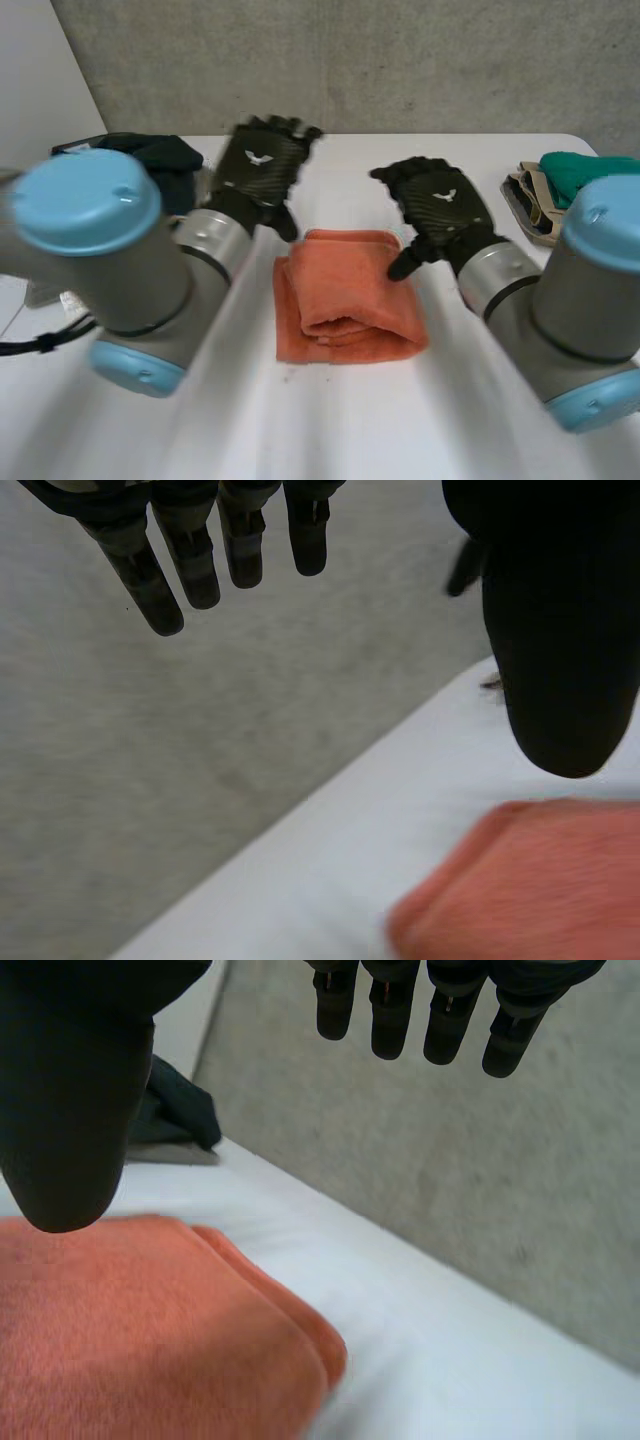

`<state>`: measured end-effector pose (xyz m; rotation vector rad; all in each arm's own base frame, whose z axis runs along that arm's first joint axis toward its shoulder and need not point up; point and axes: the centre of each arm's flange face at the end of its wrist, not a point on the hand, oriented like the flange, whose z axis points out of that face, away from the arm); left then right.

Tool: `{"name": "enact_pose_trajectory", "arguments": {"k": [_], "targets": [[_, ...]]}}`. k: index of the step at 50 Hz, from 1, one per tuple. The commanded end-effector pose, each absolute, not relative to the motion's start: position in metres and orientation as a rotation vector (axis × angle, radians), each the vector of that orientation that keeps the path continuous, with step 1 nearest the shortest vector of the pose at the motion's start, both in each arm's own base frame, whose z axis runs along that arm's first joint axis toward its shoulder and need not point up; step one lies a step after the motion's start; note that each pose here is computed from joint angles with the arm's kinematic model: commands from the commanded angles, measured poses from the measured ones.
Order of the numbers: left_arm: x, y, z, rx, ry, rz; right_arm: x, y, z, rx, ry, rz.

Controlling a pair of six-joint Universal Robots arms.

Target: Fold the laundry.

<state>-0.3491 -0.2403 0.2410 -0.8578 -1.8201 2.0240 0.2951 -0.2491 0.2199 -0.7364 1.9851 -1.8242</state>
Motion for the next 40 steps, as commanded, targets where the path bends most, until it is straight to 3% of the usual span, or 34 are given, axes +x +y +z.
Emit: {"name": "enact_pose_trajectory", "arguments": {"k": [1,7,14,23,29,33,40], "targets": [[-0.396,-0.223,0.201,-0.958,-1.871,1.803,0.282,-0.271,0.201,-0.722,2.206,-1.668],[-0.411,-0.231,0.171,-1.000,-1.955,1.722,0.280,-0.281,0.191,-0.702,2.260,-1.631],[-0.393,-0.239,0.154,-0.971,-2.183,1.780,0.289,-0.284,0.176,-0.745,2.263,-1.574],[-0.363,-0.233,0.136,-1.165,-2.352,1.761,0.314,-0.274,0.139,-0.869,2.301,-1.407],[-0.358,-0.232,0.128,-1.218,-2.373,1.727,0.320,-0.276,0.130,-1.001,2.306,-1.436],[-0.360,-0.231,0.134,-1.218,-2.341,1.729,0.318,-0.279,0.138,-1.040,2.326,-1.514],[-0.357,-0.244,0.198,-1.104,-2.175,1.895,0.312,-0.276,0.184,-1.007,2.270,-1.703]]}}
